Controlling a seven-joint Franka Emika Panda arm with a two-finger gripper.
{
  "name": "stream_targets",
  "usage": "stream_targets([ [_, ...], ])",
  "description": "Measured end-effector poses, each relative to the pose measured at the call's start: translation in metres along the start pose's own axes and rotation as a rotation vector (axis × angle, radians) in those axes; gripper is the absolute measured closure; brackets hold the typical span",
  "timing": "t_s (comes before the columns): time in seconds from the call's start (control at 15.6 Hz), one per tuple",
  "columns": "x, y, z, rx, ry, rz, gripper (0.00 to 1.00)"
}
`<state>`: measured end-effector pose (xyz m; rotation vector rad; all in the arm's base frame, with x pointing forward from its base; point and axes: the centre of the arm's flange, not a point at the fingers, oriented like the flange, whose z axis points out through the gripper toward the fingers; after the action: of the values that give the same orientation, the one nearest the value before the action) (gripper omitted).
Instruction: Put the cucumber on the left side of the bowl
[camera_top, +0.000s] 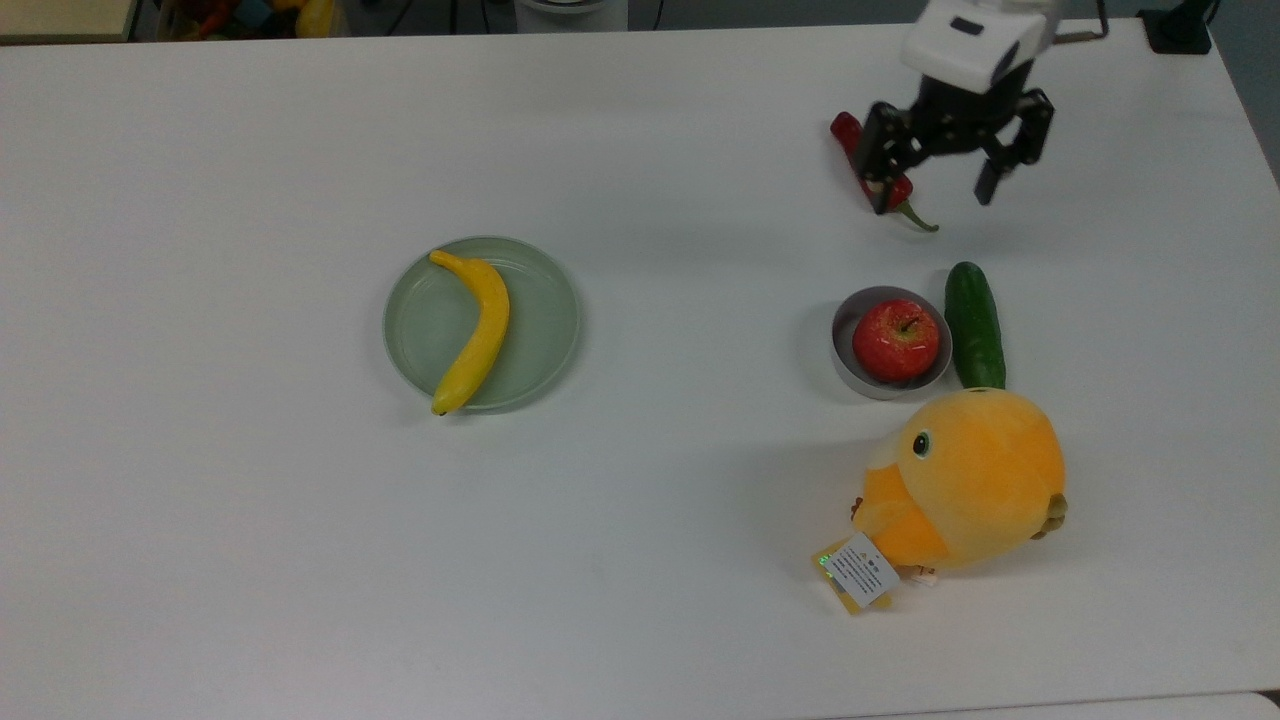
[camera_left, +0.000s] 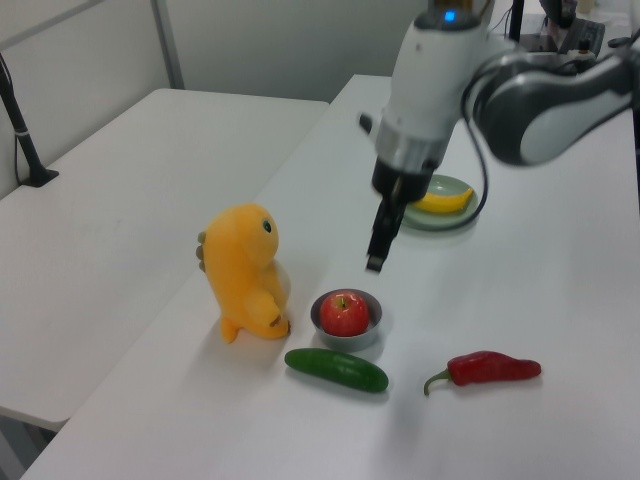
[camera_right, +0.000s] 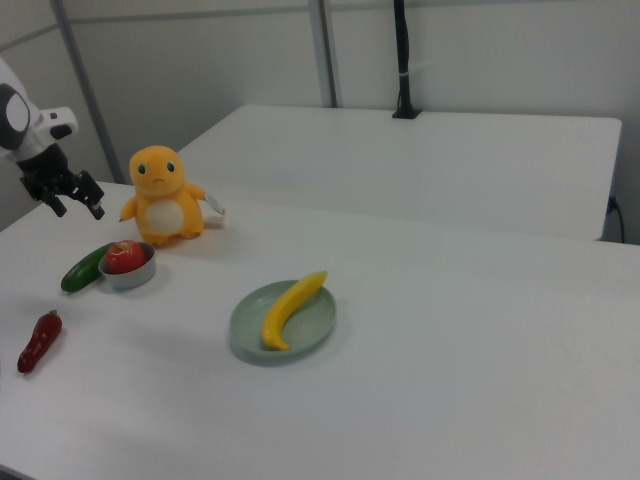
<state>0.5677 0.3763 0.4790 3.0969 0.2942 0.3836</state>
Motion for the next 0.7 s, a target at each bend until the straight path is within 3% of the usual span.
stream_targets([
  [0.26, -0.023, 0.059, -0.030, -0.066, -0.073, -0.048, 0.00],
  [0.45, -0.034, 0.118, -0.053, -0.107, -0.120, 0.012, 0.00],
  [0.7, -0.036, 0.212, -0.087, -0.064, -0.106, 0.182, 0.00],
])
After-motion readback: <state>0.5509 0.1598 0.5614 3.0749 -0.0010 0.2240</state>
